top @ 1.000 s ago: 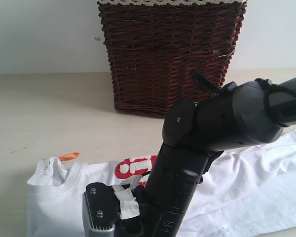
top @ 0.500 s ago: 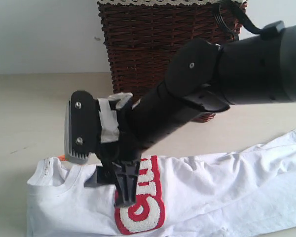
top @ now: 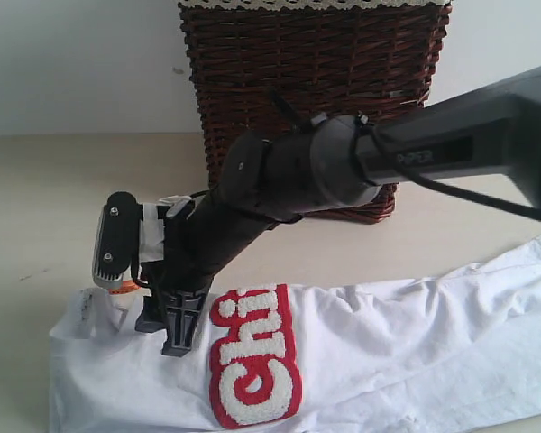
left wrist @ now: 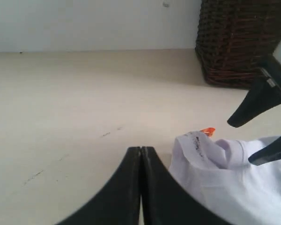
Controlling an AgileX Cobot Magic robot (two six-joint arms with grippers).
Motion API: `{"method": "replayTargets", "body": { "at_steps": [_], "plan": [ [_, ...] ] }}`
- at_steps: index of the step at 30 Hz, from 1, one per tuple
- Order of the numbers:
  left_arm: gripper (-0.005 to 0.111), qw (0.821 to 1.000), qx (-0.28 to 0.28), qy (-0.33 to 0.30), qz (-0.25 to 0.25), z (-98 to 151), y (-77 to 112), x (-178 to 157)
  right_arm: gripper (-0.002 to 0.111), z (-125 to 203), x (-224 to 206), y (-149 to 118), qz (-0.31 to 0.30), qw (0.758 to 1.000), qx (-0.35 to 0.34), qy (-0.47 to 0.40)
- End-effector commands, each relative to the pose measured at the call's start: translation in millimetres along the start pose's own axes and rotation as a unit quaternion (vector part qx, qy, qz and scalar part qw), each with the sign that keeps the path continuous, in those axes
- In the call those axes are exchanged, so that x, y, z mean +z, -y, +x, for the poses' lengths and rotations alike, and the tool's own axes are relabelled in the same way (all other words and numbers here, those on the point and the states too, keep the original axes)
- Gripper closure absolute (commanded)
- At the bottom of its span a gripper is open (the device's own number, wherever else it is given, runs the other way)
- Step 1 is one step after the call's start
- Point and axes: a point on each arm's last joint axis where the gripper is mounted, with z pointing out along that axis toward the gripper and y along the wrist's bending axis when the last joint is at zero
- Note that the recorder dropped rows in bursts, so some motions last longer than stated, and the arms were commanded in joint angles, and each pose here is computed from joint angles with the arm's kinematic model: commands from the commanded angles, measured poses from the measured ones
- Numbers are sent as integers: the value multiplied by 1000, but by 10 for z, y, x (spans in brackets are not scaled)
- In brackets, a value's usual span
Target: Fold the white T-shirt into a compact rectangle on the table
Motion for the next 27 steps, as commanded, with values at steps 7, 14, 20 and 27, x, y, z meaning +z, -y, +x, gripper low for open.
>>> {"method": "replayTargets", "body": {
  "at_steps": [7,14,20,27],
  "plan": [
    [107,1000,-1,6,-5,-3,-7,-1,108,275,22,808,227,972,59,13],
    [107,1000,0,6,-5,-3,-7,-1,69,488,197,801,206,976,67,-10],
    [107,1000,0,6,-5,-3,-7,-1,46,369,58,814,203,970,132,23],
    [107,1000,-1,6,-5,-3,-7,-1,46,-41,-505,764,158,958,221,89]
  ]
}}
